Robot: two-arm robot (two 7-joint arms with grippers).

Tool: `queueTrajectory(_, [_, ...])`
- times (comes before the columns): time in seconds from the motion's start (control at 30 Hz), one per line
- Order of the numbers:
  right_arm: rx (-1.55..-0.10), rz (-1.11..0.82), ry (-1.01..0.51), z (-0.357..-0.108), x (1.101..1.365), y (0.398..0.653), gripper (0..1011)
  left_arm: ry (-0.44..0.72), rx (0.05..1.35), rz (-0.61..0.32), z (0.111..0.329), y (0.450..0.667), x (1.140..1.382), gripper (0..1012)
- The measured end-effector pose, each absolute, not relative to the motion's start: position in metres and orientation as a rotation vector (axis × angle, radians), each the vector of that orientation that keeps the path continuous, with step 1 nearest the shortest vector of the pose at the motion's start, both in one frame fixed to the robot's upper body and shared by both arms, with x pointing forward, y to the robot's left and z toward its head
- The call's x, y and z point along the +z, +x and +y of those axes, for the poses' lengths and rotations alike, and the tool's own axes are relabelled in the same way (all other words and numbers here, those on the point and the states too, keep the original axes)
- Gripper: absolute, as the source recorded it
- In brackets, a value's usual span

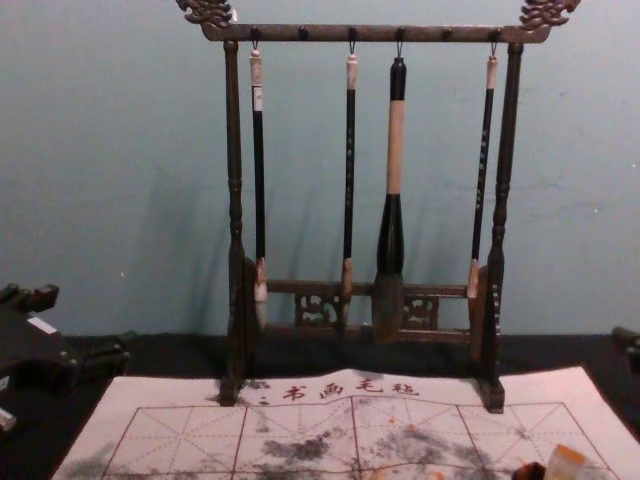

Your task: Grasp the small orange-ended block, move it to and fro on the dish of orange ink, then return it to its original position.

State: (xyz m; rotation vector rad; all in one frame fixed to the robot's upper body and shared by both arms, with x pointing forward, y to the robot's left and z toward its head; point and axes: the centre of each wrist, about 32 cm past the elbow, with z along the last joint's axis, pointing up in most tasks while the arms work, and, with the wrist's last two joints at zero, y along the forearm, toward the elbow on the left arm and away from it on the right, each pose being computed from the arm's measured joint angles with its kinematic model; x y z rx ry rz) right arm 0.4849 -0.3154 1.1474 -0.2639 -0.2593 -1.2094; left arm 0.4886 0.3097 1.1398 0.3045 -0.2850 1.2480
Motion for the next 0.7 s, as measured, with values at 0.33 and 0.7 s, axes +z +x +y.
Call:
queueTrajectory(0.33, [-1.083, -0.232, -0.145, -0.323, 1.162, 0.464, 1000, 0.305, 1.248, -0.285, 0.310, 0.489, 1.140, 1001])
queueTrajectory(0.7, [-0.896, -0.166, -0.119, -0.321, 1.156, 0.448, 1002, 0.304, 1.248, -0.285, 0.310, 0.489, 1.140, 1001])
